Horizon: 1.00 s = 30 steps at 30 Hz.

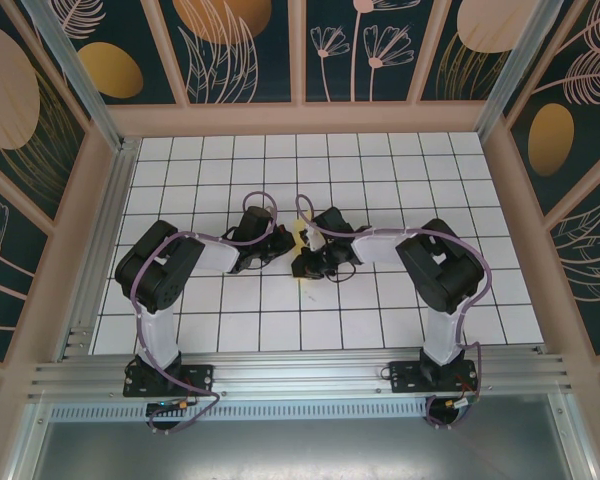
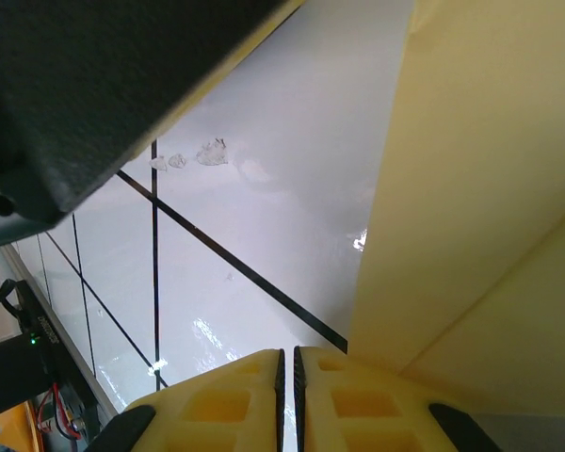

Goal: Fold a paper plane with a square sheet of paper (pick it up from the middle)
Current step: Fourth fold the wing at the center of the table.

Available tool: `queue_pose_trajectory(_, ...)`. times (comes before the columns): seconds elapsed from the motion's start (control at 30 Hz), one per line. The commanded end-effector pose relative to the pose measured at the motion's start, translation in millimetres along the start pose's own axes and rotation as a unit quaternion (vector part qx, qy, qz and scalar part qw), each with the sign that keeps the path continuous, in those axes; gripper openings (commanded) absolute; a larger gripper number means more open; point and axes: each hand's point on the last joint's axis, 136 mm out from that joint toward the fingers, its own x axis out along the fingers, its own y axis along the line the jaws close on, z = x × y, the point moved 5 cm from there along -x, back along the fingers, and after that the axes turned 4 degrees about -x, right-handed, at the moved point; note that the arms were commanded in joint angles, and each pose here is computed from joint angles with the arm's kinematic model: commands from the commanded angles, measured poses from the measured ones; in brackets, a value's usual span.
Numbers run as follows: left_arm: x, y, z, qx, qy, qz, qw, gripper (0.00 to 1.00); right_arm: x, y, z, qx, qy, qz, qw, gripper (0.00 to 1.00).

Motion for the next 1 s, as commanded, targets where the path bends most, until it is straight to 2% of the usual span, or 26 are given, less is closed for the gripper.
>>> queue_pose_trajectory(0.0, 12.7, 33.0, -9.4, -0.018, 0.011, 0.055, 0.998, 0.0, 8.2, -6.7, -8.7, 0.006, 0.016, -0.005, 1.0, 0.14)
queue_pose_trajectory(0.27, 11.7, 35.9, -10.7, -0.021, 0.01, 0.058, 0.998, 0.0, 20.4, -23.7, -11.8, 0.023, 0.032, -0.052, 0.998, 0.14)
queue_pose_trajectory(0.33, 11.8, 35.5, -10.7, -0.021, 0.01, 0.058, 0.998, 0.0, 18.3, -17.8, -8.4, 0.021, 0.029, -0.042, 0.998, 0.14)
queue_pose_trajectory(0.4, 11.4, 36.2, -10.9, -0.021, 0.01, 0.059, 0.998, 0.0, 8.8, 0.5, 0.6, 0.01, 0.013, -0.01, 1.0, 0.14)
queue_pose_trajectory(0.53, 10.8, 33.6, -9.3, -0.02, 0.009, 0.057, 0.998, 0.0, -34.4, 34.1, 23.5, -0.018, -0.067, 0.022, 0.997, 0.2)
queue_pose_trajectory(0.67, 11.6, 31.5, -9.3, -0.017, 0.012, 0.054, 0.998, 0.0, -57.4, 12.4, 29.9, -0.001, -0.113, -0.026, 0.993, 0.26)
queue_pose_trajectory(0.77, 12.4, 30.5, -8.7, -0.016, 0.013, 0.053, 0.998, 0.0, -55.2, -7.0, 29.6, 0.01, -0.102, -0.053, 0.993, 0.26)
queue_pose_trajectory(0.97, 11.8, 27.5, -7.0, -0.014, 0.011, 0.049, 0.999, 0.0, -40.8, -22.7, 34.7, 0.015, -0.08, -0.063, 0.995, 0.28)
